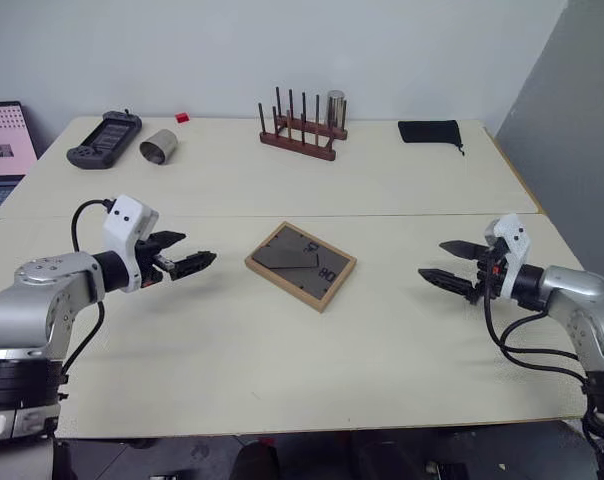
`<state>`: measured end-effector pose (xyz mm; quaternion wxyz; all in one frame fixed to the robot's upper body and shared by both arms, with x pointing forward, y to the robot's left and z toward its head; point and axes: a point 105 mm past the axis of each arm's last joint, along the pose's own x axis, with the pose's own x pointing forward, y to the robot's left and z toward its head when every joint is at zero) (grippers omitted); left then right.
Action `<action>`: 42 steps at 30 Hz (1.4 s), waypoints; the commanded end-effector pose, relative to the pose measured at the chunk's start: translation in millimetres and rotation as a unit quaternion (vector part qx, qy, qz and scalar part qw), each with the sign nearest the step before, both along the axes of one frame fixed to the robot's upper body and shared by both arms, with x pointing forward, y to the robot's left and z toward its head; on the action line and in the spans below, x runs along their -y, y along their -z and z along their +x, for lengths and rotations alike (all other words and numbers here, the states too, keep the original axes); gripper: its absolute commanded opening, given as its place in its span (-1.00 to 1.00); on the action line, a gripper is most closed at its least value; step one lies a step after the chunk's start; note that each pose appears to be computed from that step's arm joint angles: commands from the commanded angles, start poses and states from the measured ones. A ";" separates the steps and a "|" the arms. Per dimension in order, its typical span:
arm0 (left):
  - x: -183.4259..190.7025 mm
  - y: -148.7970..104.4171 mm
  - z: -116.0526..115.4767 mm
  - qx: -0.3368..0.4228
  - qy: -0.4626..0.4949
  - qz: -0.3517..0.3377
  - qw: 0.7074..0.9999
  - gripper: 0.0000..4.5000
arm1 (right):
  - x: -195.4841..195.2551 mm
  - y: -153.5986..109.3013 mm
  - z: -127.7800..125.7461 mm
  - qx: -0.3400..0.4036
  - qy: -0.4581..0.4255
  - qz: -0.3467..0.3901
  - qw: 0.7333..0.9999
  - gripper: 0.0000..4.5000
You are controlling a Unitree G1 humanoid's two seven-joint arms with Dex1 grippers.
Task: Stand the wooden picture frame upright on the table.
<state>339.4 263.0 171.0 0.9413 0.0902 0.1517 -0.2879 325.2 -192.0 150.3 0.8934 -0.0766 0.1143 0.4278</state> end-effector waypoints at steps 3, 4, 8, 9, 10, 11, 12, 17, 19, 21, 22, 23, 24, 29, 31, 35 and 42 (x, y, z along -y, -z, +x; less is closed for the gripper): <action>2.0 -18.3 2.9 0.038 0.012 0.018 0.999 1.00 | -2.7 -12.1 1.5 0.013 -0.021 -0.001 1.000 0.98; 1.7 -19.9 4.8 0.043 0.006 0.016 0.999 1.00 | -2.7 -12.3 3.6 0.017 -0.018 -0.002 1.000 0.98; -1.7 -18.7 10.3 0.046 -0.011 0.015 0.999 1.00 | -6.5 -11.1 11.8 0.024 -0.014 -0.002 1.000 0.98; -2.1 -17.8 10.7 0.045 -0.012 0.017 0.999 1.00 | -7.2 -10.9 13.1 0.025 -0.014 -0.001 1.000 0.98; -1.5 -16.1 9.9 0.043 -0.009 0.018 0.999 1.00 | -9.8 -10.8 16.1 0.030 -0.012 -0.001 0.999 0.98; 0.4 -14.7 8.5 0.041 -0.004 0.012 0.999 1.00 | -13.0 -10.6 20.1 0.036 -0.008 -0.003 0.999 0.98; 2.4 -14.0 7.2 0.039 0.001 0.008 0.999 1.00 | -16.0 -10.4 23.7 0.042 -0.006 -0.004 0.999 0.98; 7.6 -13.3 1.7 0.044 0.010 -0.003 0.999 0.67 | -31.3 -9.0 44.6 0.059 0.013 0.004 0.998 0.83; 11.1 -9.3 -1.1 0.043 0.014 -0.002 0.999 0.49 | -40.7 -6.2 52.4 0.059 0.017 0.004 0.998 0.66; 14.4 -2.8 -3.1 0.041 0.016 0.000 0.999 0.30 | -48.7 0.8 63.1 0.062 0.031 -0.011 0.998 0.45; 16.3 0.3 -3.4 0.040 0.016 0.000 0.999 0.19 | -51.6 4.9 68.6 0.063 0.039 -0.018 0.997 0.32; 18.6 2.8 -3.4 0.040 0.016 -0.001 0.999 0.09 | -53.5 7.8 73.7 0.066 0.047 -0.024 0.996 0.20; 22.0 5.4 -3.3 0.044 0.018 -0.002 0.999 -0.05 | -56.7 10.5 79.4 0.068 0.055 -0.027 0.996 0.06; 36.1 20.7 1.9 0.050 0.011 -0.009 0.999 -0.54 | -72.2 18.1 101.9 0.091 0.083 -0.049 0.991 -0.46; 42.3 25.3 4.1 0.050 0.011 -0.010 0.999 -0.73 | -76.8 21.0 106.3 0.093 0.084 -0.055 0.991 -0.67; 60.3 39.4 10.7 0.044 0.023 -0.009 0.999 -0.97 | -90.7 26.4 110.1 0.095 0.074 -0.060 0.991 -0.98; 70.9 50.6 17.9 0.038 0.034 -0.013 0.999 -0.97 | -113.4 36.5 97.7 0.086 0.019 -0.058 0.994 -0.98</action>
